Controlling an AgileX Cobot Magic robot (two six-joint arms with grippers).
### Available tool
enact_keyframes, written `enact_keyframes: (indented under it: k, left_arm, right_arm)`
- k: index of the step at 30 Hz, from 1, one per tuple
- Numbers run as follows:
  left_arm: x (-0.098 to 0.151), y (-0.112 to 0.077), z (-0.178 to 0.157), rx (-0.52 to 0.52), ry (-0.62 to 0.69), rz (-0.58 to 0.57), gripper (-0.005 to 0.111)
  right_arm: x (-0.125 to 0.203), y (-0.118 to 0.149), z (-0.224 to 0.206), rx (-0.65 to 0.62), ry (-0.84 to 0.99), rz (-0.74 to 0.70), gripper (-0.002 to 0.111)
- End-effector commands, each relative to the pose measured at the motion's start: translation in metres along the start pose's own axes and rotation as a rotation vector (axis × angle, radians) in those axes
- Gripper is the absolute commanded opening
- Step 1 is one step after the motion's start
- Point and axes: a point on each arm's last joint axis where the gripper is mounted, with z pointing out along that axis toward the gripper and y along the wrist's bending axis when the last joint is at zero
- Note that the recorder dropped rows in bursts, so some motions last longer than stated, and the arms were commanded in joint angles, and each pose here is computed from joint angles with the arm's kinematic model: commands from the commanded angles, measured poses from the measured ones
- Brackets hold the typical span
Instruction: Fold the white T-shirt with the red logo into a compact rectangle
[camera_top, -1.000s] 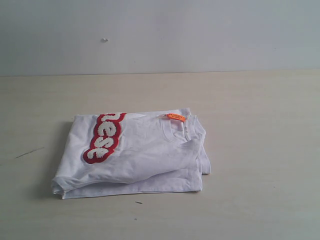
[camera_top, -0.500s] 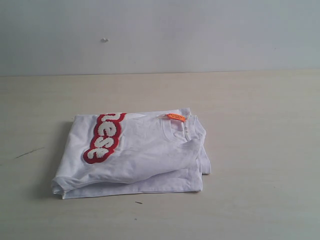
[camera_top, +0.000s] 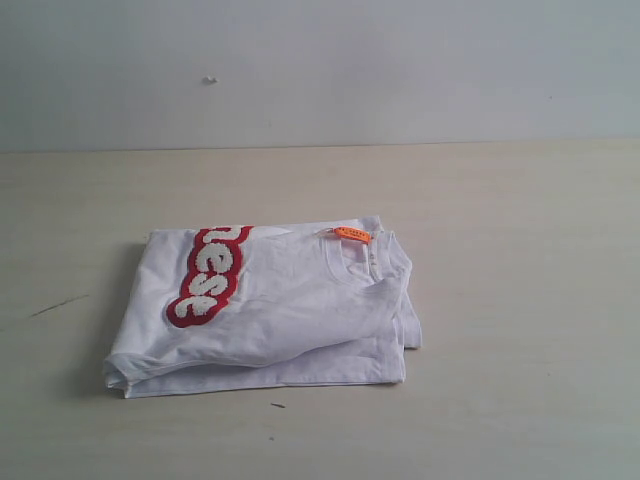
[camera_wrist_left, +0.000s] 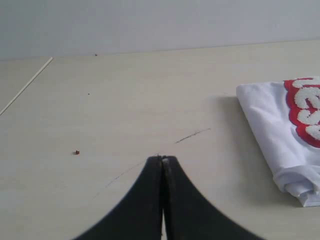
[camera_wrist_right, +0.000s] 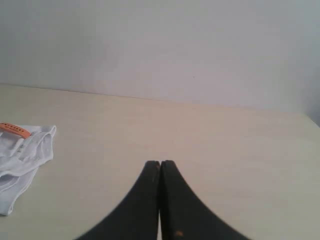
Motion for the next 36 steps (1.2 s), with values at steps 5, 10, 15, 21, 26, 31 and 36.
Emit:
enact_keyframes:
  k: [5, 10, 15, 21, 26, 31, 36]
  left_arm:
    - [-0.0007, 0.0, -0.0002, -0.001, -0.013, -0.005, 0.0]
    - [-0.0007, 0.0, -0.0002, -0.001, -0.013, -0.005, 0.0]
    - [-0.0007, 0.0, -0.0002, -0.001, -0.013, -0.005, 0.0]
    - [-0.0007, 0.0, -0.0002, -0.001, -0.013, -0.005, 0.0]
    - [-0.0007, 0.0, -0.0002, -0.001, -0.013, -0.005, 0.0]
    - [-0.0007, 0.0, -0.0002, -0.001, -0.013, -0.005, 0.0]
    - [-0.0007, 0.0, -0.0002, -0.001, -0.013, -0.005, 0.0]
  right_arm:
    - [0.0017, -0.0003, 0.0, 0.007, 0.005, -0.007, 0.0]
    - [0.0017, -0.0003, 0.0, 0.007, 0.005, -0.007, 0.0]
    - [0.0017, -0.0004, 0.0, 0.008, 0.005, -0.013, 0.0]
    - [0.0017, -0.0004, 0.0, 0.008, 0.005, -0.013, 0.0]
    - [0.0017, -0.0004, 0.0, 0.008, 0.005, -0.015, 0.0]
    - [0.0017, 0.0006, 0.0, -0.003, 0.004, 0.034, 0.0]
    - [0.0016, 0.0017, 0.0, -0.015, 0.004, 0.082, 0.0]
